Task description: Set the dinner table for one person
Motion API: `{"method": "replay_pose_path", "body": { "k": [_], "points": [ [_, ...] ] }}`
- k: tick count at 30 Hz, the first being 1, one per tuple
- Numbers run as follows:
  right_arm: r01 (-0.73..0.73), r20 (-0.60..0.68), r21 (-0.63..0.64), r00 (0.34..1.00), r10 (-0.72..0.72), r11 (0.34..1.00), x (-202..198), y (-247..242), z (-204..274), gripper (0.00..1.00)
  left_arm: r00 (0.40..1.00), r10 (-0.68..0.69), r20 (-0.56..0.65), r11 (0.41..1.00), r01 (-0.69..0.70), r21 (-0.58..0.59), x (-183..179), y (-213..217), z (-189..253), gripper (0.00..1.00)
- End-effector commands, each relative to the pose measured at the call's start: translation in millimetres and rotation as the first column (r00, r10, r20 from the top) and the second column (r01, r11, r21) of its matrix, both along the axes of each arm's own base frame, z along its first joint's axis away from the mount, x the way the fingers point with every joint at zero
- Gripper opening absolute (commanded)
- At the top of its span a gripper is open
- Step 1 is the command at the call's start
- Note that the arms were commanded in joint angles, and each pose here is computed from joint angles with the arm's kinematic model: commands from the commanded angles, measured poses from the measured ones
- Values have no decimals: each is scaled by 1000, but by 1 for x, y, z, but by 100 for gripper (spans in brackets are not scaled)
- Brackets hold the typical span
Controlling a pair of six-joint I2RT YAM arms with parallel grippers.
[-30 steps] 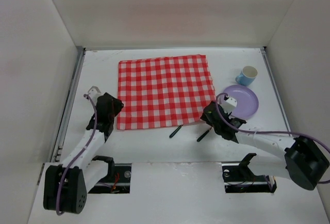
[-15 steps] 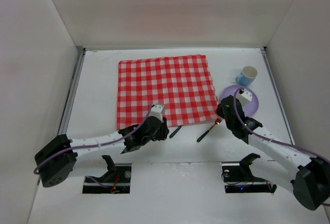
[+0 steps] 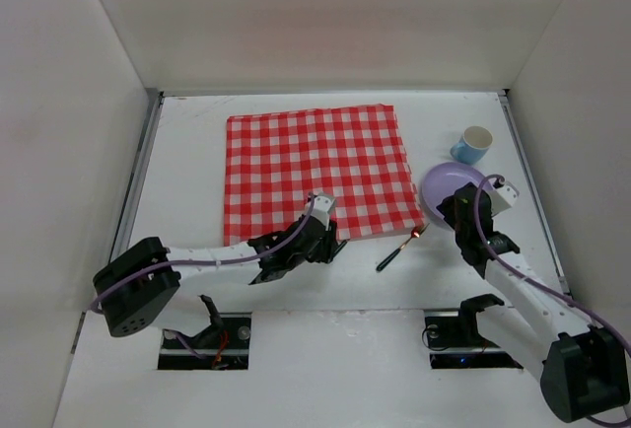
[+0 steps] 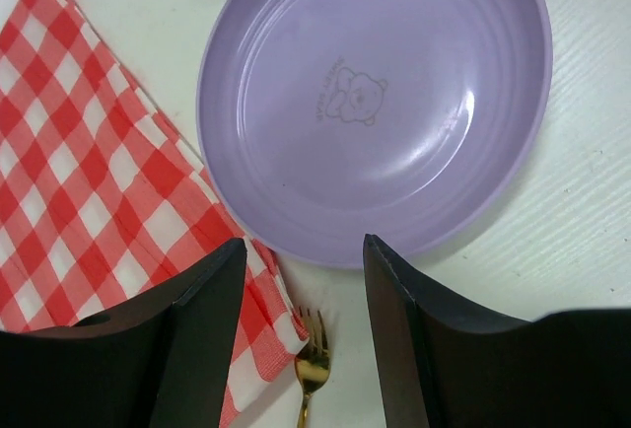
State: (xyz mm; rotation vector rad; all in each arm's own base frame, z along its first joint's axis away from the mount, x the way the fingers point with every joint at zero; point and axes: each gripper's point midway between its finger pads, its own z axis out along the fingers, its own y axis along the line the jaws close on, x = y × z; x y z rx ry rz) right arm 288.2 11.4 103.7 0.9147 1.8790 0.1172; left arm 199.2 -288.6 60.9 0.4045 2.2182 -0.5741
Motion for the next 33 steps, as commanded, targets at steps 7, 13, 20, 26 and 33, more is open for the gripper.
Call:
{"method": "replay_pose_path", "body": {
  "k": [7, 13, 20, 26, 33],
  "points": [
    [-16, 35, 45, 999, 14, 999, 2, 4, 3, 56, 988, -152, 11, 988, 152, 0, -3, -30, -8, 34],
    [-20, 33, 44, 999, 19, 999, 0, 5, 3, 56, 989, -148, 2, 987, 147, 65, 2, -31, -25, 24],
    [38, -8, 42, 999, -38, 998, 6, -9, -6, 57, 919, -379, -106, 920, 387, 66, -70, -44, -42, 10],
    [108, -42, 43, 993, -106, 993, 21, -25, -10, 59, 851, -482, -206, 843, 515, 155, -132, -28, -53, 10],
    [190, -61, 37, 980, -188, 981, 15, -48, -15, 63, 923, -373, -92, 901, 384, 202, -108, -12, -39, 28]
  ]
}}
